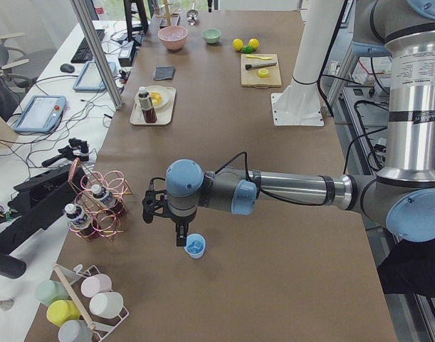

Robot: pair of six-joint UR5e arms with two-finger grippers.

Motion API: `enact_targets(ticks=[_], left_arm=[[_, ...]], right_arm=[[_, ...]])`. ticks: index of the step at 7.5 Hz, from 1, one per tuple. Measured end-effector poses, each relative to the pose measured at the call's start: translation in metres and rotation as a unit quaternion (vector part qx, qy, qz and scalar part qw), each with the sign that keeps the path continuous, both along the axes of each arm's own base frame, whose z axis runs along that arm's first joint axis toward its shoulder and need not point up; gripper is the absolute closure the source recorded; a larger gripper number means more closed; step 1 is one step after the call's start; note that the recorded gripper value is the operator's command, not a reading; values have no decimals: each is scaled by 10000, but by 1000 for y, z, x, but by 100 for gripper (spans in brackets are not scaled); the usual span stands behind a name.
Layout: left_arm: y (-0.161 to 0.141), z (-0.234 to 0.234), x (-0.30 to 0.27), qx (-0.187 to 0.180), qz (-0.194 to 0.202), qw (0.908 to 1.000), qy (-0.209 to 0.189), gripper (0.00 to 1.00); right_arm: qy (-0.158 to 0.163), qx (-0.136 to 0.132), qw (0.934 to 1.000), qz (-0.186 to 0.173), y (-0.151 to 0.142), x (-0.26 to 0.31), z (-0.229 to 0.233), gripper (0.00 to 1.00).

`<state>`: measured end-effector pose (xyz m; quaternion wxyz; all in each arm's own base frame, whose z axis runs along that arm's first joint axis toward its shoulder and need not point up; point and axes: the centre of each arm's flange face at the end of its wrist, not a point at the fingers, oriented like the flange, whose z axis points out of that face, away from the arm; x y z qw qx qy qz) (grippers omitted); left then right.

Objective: Pour ice into bowl

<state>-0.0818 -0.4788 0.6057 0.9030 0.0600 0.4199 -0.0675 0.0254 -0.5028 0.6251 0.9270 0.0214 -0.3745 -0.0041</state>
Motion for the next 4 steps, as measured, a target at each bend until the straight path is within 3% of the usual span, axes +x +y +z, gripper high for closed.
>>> enact_targets(ticks=[4], left_arm=[[1,-37,2,-706,-951,9929,63,3]], right_arm=[[-10,241,9995,-179,-20,-31,49,2]])
